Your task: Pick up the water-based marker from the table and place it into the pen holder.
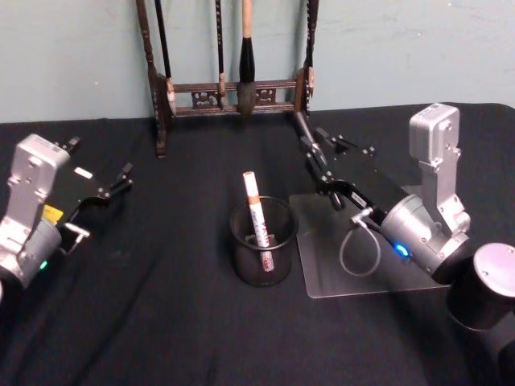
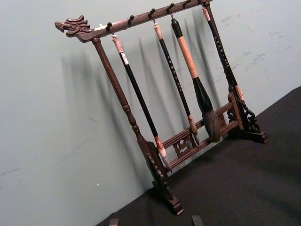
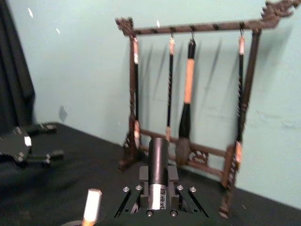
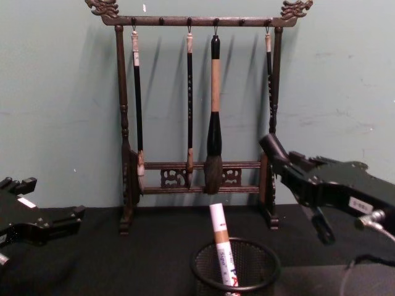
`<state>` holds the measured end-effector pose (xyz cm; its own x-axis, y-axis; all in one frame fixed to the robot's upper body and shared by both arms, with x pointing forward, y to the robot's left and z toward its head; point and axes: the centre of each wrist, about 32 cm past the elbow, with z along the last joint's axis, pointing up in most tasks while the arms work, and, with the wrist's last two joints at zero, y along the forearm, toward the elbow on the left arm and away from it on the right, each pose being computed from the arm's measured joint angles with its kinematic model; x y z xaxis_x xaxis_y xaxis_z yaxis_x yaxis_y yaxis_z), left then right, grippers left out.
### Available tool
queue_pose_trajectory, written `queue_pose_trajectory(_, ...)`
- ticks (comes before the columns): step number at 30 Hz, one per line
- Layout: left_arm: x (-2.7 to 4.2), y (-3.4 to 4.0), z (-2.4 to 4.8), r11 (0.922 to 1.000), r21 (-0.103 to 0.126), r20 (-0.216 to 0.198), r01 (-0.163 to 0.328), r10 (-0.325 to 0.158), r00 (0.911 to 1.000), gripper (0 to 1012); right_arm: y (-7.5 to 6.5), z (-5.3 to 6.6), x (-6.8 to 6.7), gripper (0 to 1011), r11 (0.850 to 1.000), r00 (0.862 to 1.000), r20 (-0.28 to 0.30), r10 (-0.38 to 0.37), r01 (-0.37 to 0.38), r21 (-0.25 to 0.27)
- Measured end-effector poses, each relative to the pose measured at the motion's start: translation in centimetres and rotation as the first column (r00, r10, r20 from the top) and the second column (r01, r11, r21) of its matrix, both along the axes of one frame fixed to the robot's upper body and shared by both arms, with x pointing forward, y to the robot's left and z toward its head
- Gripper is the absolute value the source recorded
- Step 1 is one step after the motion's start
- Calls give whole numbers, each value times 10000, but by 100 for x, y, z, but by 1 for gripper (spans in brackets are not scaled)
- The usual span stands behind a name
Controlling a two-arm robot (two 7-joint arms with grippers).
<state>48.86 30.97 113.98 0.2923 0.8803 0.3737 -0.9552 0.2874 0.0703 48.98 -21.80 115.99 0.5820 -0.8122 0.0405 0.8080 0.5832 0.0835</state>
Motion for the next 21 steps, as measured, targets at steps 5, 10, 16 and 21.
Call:
queue_pose_trajectory(5, 0, 0, 0, 10000, 0, 1, 0, 0, 10000, 1001, 123, -40, 48, 237, 9980, 9984, 428, 356, -377, 508)
queue_pose_trajectory(10, 0, 0, 0, 10000, 0, 0, 0, 0, 10000, 1001, 235, -71, 82, 237, 9940, 9959, 550, 722, -764, 778)
queue_pose_trajectory(16, 0, 0, 0, 10000, -1, 0, 0, 0, 10000, 1001, 350, -108, 106, 237, 9878, 9918, 562, 1145, -1197, 993)
queue_pose_trajectory(21, 0, 0, 0, 10000, 0, 1, 0, 0, 10000, 1001, 411, -149, 119, 237, 9852, 9897, 453, 1355, -1395, 1001)
